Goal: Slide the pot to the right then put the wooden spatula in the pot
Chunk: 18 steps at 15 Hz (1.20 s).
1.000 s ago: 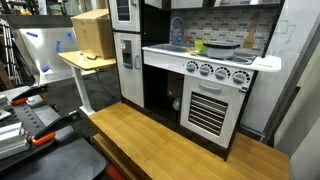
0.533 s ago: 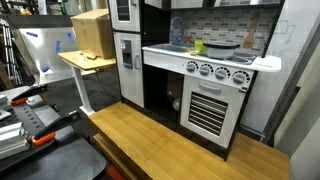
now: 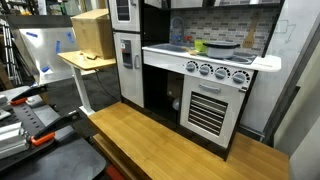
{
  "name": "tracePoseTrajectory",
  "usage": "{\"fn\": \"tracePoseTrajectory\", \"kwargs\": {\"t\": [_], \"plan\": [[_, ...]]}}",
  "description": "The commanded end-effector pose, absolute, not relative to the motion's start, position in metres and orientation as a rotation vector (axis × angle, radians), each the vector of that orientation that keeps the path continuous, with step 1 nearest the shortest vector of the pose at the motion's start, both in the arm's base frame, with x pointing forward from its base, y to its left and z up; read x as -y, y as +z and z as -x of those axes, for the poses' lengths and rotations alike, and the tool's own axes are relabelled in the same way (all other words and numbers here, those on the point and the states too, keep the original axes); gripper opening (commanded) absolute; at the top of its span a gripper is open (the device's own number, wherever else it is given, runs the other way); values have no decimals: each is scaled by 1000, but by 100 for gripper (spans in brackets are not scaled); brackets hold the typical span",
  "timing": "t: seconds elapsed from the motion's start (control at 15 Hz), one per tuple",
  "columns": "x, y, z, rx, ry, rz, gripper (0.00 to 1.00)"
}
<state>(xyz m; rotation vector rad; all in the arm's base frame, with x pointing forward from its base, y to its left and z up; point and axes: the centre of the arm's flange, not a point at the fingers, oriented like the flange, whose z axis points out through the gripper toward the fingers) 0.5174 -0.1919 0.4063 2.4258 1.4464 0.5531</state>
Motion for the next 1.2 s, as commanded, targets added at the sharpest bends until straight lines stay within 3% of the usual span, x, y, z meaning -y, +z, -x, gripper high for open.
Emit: {"fn": "tracePoseTrajectory", "kwargs": {"t": [0.0,0.07,1.13], "plan": [[213,396,-577,-1563,592,-2416,100],[191,403,-544,-1509,591,-2411,100],[220,358,-614,-1417,666,-2377,100]]}}
